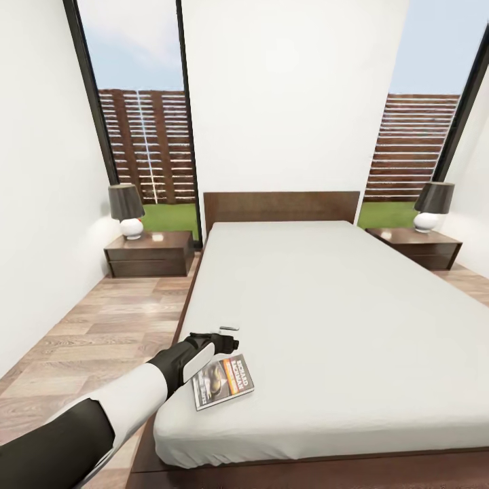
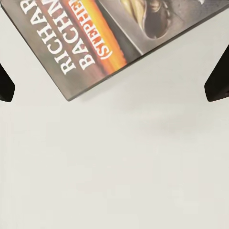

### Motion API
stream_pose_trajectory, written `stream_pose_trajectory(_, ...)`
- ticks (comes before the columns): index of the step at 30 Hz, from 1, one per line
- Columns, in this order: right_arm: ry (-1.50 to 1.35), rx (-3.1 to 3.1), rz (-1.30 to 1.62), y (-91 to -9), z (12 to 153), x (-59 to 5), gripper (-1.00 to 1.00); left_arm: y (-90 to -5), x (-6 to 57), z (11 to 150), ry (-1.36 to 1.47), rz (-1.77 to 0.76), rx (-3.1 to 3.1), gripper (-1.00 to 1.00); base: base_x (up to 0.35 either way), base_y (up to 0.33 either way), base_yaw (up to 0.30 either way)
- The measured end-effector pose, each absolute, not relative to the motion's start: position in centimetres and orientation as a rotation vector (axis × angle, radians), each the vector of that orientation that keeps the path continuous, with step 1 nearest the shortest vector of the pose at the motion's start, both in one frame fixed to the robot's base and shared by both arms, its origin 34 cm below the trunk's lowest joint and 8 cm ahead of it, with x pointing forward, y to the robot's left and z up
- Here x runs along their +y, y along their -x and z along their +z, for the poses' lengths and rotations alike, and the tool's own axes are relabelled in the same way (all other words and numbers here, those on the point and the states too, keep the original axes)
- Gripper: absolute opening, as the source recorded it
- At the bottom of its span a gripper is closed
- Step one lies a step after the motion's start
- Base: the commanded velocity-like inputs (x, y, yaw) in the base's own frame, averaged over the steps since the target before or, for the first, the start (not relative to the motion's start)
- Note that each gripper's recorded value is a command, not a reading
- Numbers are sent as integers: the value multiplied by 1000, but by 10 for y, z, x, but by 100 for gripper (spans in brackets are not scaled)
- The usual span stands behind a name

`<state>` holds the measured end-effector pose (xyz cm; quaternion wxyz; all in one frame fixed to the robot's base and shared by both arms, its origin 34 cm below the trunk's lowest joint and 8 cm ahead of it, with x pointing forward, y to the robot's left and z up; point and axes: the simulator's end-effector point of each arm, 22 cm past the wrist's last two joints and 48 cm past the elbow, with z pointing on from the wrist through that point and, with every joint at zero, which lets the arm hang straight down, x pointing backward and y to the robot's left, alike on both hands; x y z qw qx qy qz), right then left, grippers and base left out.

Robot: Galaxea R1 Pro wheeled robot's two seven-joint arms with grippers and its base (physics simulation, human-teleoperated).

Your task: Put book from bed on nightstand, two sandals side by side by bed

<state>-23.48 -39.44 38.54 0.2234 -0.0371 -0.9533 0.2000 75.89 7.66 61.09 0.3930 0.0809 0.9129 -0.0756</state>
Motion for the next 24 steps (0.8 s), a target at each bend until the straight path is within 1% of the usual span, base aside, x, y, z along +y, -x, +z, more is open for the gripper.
stream_pose_trajectory(24, 102, -2632, 552, 236, 379, -394, 100, -758, 76, 606, -205, -192, 2312, 100, 0, 0, 0)
